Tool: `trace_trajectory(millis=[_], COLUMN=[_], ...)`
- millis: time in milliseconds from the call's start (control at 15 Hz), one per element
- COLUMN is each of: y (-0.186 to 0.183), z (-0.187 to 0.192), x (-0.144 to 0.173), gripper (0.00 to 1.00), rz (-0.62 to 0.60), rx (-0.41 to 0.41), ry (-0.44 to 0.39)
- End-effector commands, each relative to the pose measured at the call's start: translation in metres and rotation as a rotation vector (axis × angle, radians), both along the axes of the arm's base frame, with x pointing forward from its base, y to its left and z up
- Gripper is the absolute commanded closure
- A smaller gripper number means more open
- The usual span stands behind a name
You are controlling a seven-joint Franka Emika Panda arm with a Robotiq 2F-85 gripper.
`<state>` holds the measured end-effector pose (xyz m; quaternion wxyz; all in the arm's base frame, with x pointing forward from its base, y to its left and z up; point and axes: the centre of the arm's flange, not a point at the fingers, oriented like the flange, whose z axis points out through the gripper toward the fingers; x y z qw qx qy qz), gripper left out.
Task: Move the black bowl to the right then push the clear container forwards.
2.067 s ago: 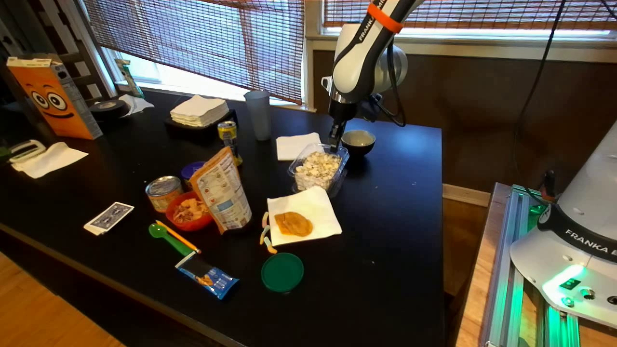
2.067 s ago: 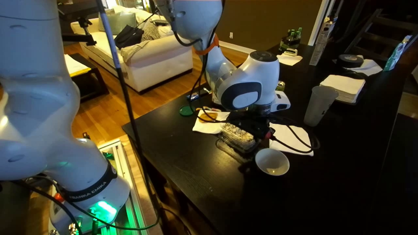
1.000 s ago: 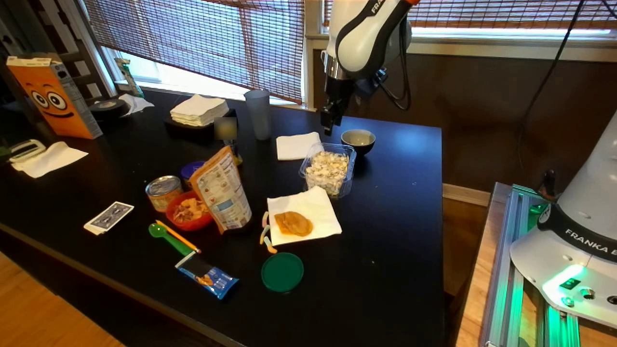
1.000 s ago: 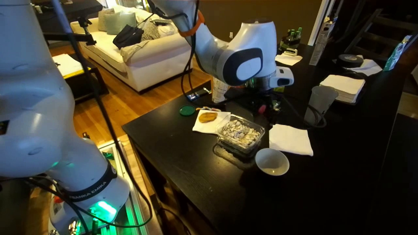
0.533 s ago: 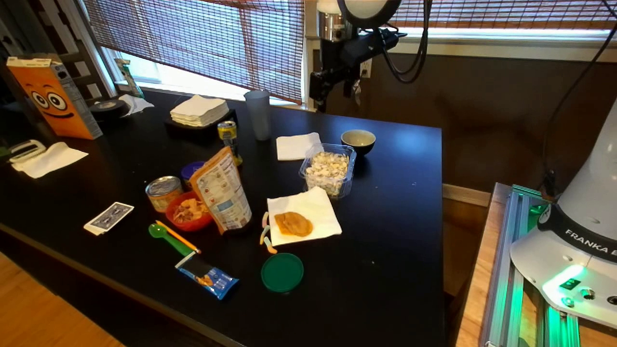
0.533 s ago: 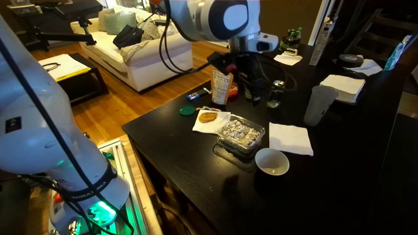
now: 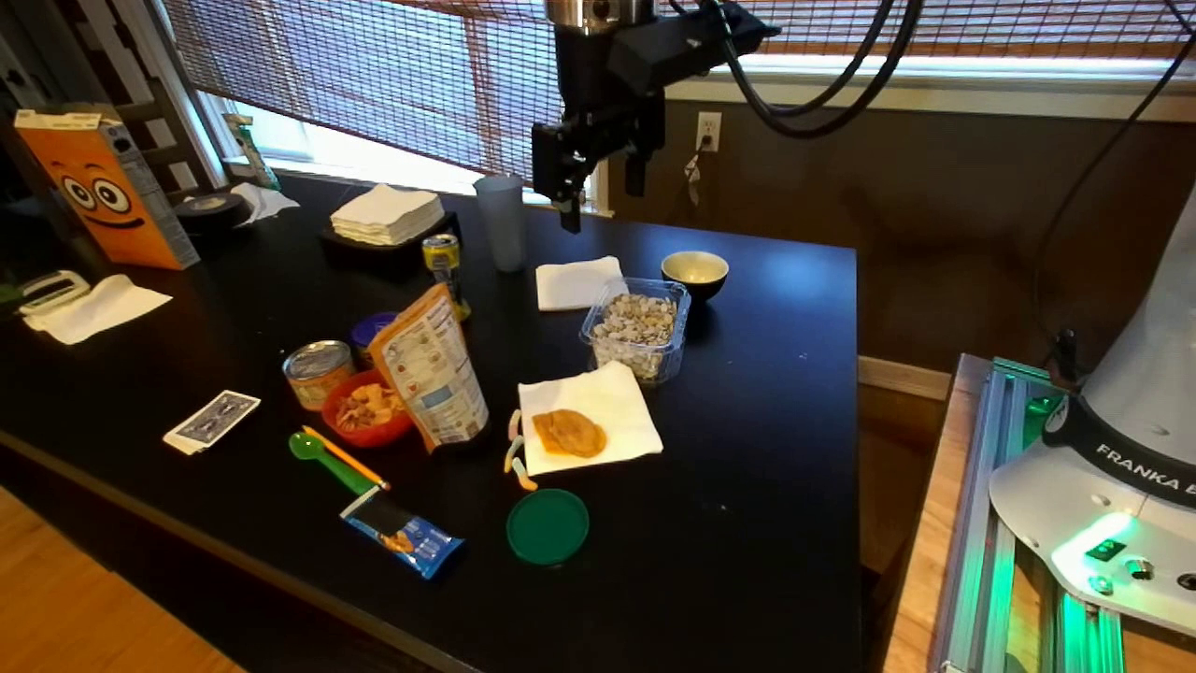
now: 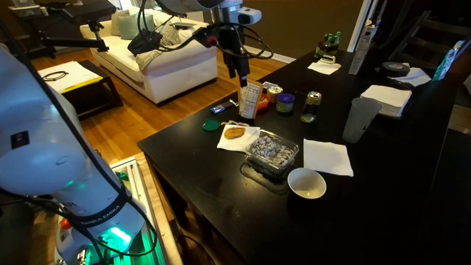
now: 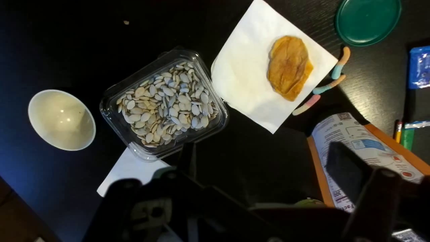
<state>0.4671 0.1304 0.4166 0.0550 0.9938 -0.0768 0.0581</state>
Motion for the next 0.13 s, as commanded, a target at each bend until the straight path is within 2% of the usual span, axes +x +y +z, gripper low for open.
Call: trace_trajectory(millis=[0,67], y=[-0.0026,-0.0064], z=[-0.0009,-0.0021], x=[0.0008,0.0021], gripper=[0.00,0.00], rz=[-0.005,-0.012], rx=[0.000,0.000], ry=[0.002,0.005])
